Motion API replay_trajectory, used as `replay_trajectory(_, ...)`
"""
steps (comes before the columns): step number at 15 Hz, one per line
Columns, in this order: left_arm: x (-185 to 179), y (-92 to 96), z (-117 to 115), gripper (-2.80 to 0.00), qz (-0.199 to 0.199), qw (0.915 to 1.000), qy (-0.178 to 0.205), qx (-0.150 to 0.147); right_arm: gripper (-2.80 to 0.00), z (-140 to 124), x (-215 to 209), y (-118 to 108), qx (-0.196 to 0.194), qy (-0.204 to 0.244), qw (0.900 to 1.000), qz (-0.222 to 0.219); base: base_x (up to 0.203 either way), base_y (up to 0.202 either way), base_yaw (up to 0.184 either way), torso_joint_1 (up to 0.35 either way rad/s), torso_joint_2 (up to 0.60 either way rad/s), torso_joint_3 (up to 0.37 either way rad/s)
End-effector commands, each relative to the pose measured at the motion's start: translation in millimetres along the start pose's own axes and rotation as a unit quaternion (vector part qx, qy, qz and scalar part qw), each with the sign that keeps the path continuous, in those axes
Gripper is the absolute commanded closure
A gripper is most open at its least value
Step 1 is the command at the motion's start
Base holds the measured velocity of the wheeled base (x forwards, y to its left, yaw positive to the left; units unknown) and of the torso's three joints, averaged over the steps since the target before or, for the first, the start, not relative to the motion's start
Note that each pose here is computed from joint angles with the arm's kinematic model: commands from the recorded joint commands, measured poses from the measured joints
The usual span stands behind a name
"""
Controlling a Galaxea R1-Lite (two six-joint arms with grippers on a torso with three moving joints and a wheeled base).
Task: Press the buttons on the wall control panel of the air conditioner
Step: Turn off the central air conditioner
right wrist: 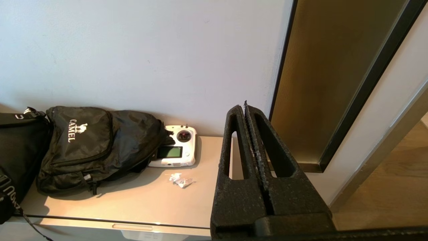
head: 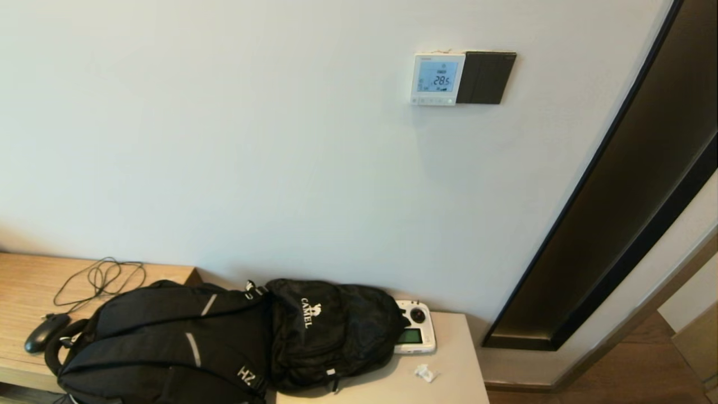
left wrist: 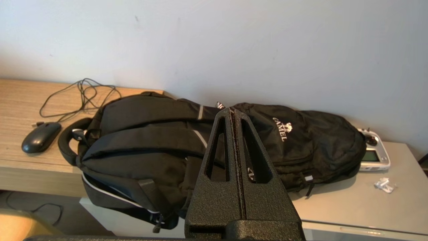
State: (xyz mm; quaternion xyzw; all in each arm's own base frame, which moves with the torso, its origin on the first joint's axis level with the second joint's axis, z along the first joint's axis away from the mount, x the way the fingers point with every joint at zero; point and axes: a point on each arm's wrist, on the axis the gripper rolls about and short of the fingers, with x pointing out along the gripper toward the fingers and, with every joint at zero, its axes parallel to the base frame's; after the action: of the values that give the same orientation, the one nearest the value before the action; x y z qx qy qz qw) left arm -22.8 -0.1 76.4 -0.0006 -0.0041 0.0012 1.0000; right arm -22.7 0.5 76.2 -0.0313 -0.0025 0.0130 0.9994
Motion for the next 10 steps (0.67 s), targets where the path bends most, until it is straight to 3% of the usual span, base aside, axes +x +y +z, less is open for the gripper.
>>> replay_trajectory(1,0.0,0.0,0.1,0.00,0.000,1.0000,-0.001,0.000,0.00,0.3,0.1,0.0,0.000,0.001,1.000,0.001,0.000,0.000,0.000,0.000,0.00,0.000)
replay_trajectory(10,0.0,0.0,0.1,0.00,0.000,1.0000,-0.001,0.000,0.00,0.3,0.1,0.0,0.001,0.001,1.000,0.000,0.000,0.000,0.000,0.000,0.00,0.000)
